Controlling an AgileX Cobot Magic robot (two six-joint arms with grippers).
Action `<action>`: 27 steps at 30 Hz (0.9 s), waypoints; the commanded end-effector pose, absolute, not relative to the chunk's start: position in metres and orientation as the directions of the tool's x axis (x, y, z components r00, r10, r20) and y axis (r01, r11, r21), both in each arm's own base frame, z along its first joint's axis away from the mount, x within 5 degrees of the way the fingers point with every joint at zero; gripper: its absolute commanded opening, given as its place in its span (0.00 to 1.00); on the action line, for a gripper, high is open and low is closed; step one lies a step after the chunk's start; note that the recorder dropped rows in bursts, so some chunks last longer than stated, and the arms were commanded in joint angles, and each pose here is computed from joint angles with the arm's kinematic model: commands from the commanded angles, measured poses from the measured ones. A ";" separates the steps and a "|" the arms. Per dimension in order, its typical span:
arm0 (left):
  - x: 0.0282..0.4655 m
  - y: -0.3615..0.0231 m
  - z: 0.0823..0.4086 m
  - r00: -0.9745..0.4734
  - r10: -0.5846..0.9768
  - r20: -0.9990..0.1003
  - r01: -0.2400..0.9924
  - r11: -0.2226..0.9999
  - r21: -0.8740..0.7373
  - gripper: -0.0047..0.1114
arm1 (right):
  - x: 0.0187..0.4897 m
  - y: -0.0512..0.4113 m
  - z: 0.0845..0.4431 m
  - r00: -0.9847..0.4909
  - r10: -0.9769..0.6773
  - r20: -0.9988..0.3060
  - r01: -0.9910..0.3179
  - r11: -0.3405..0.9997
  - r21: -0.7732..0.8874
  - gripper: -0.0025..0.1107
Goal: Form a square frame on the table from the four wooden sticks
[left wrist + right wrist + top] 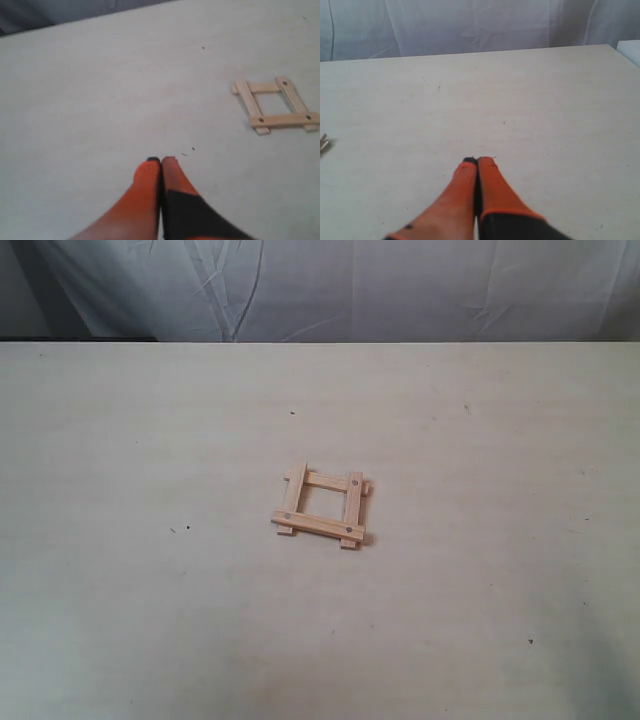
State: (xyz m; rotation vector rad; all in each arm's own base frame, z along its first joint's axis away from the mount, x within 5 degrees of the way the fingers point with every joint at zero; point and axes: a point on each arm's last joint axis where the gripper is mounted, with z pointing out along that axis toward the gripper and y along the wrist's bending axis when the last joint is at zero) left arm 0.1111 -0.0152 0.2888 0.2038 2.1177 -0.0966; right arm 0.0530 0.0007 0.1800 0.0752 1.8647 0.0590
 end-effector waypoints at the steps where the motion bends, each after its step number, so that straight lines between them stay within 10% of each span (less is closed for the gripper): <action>1: 0.100 -0.011 0.276 -0.338 0.113 -0.935 0.145 0.987 0.067 0.04 | 0.053 0.000 0.180 -0.272 0.077 -0.959 0.027 0.997 0.072 0.01; 12: 0.063 -0.005 0.196 -0.125 0.110 -0.986 0.086 0.991 0.100 0.04 | 0.053 0.000 0.180 -0.272 0.077 -0.959 0.027 0.997 0.072 0.01; 27: 0.055 -0.005 0.191 -0.140 0.185 -0.973 0.100 0.980 0.172 0.04 | 0.053 0.000 0.180 -0.274 0.077 -0.959 0.027 0.997 0.072 0.01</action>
